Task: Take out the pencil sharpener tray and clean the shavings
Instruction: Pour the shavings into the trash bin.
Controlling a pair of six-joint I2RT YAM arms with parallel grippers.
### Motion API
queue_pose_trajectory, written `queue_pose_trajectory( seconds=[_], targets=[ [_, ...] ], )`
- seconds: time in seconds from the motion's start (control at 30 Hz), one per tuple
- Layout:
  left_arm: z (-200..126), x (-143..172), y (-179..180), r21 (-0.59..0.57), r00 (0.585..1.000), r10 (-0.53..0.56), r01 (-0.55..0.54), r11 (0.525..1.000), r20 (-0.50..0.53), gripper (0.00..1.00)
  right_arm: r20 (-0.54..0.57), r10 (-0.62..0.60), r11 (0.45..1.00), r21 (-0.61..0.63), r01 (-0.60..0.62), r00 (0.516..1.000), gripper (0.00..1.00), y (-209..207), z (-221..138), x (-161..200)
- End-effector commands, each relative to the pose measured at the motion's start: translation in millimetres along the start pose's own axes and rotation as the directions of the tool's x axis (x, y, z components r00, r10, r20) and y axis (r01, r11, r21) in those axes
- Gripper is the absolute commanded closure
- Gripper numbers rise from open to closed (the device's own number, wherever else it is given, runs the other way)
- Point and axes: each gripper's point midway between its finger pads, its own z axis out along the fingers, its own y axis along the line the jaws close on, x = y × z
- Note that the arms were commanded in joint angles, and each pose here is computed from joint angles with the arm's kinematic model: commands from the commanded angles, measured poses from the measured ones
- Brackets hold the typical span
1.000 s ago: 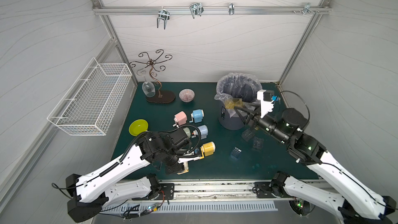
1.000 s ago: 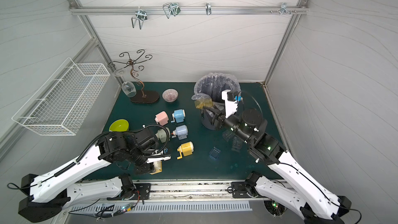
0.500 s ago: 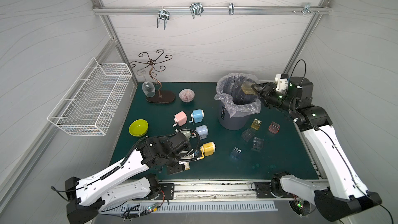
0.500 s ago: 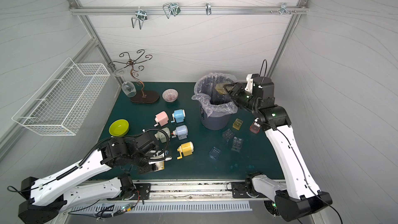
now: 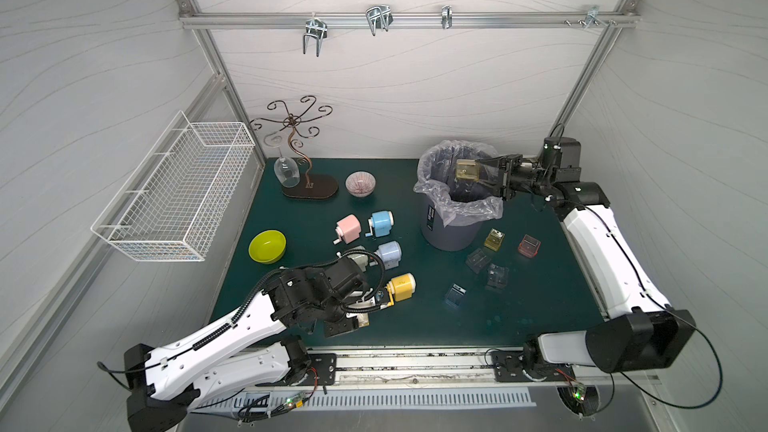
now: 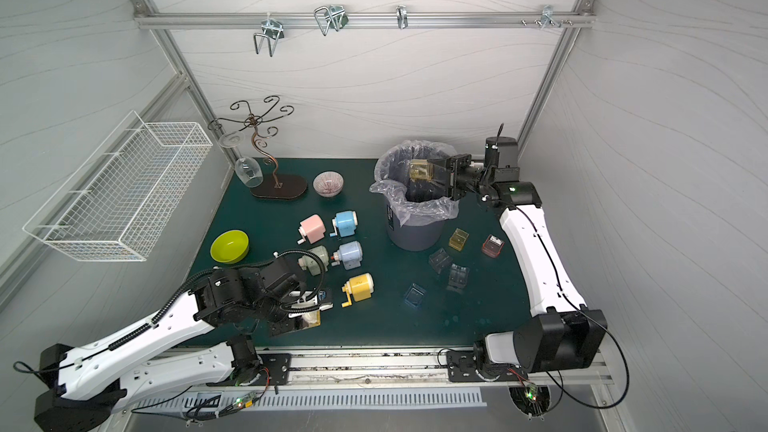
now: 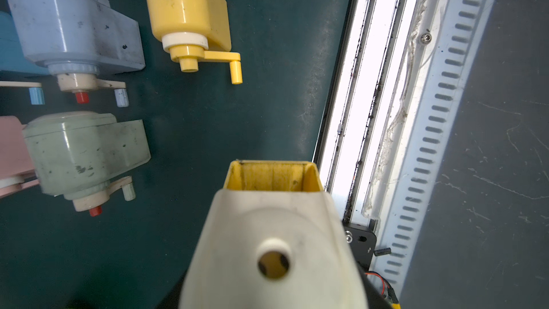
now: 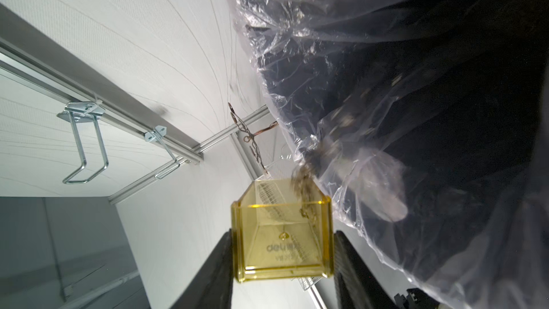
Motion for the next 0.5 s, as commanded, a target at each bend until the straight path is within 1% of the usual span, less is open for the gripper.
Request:
queue_pose_trajectory(
  seconds=[0.0,0.07,0.1,0.17,0.2,0.23,0.27,0.3,0.33,0.37,0.4,0.43,0.47],
  targets=[
    [-1,-8,0,-0.001,0.999,0.017,-0.017,1.0,0.037,1.0,-0.084,0.058,0.996,-0.06,-0.063,0.995,1.0,14,-6,17],
    [-1,-8,0,-0.003,0.999,0.019,-0.019,1.0,0.041,1.0,-0.093,0.096,0.993,-0.062,-0.102,0.991,1.0,6,-5,12],
    [-1,-7,0,-0.004,0.999,0.02,-0.02,1.0,0.041,1.0,-0.11,0.106,0.991,-0.071,-0.114,0.988,1.0,7,-7,16],
    [-1,-6,0,-0.006,0.999,0.023,-0.023,1.0,0.042,1.0,-0.087,0.065,0.99,-0.116,-0.074,0.994,1.0,20,-18,26],
    [0,-5,0,-0.007,0.999,0.027,-0.027,1.0,0.04,1.0,-0.064,0.056,0.991,-0.115,-0.063,0.996,1.0,22,-22,24],
    [1,-4,0,-0.008,0.999,0.033,-0.033,0.999,0.038,1.0,-0.067,0.065,0.991,-0.109,-0.073,0.996,1.0,22,-20,16],
    [3,-3,0,-0.013,0.998,0.043,-0.043,0.999,0.034,1.0,-0.103,0.1,0.99,-0.085,-0.109,0.99,1.0,16,-14,8],
    [5,-2,2,-0.019,0.999,0.047,-0.046,0.999,0.027,1.0,-0.157,0.132,0.987,-0.073,-0.144,0.979,1.0,14,-12,9],
    [6,0,3,-0.022,0.999,0.049,-0.048,0.999,0.016,1.0,-0.168,0.097,0.986,-0.12,-0.118,0.981,1.0,24,-16,14],
    [8,2,3,-0.021,0.999,0.046,-0.046,0.999,-0.002,1.0,-0.137,0.061,0.985,-0.154,-0.082,0.989,1.0,34,-24,22],
    [10,5,4,-0.023,0.999,0.041,-0.042,0.999,-0.015,1.0,-0.08,0.029,0.986,-0.16,-0.041,0.996,1.0,39,-30,25],
    [12,6,3,-0.021,0.999,0.043,-0.043,0.999,-0.023,1.0,-0.058,0.006,0.987,-0.161,-0.016,0.998,1.0,40,-31,20],
    [14,7,4,-0.021,0.998,0.049,-0.049,0.999,-0.027,1.0,-0.077,0.018,0.989,-0.145,-0.029,0.997,1.0,36,-26,12]
  ],
)
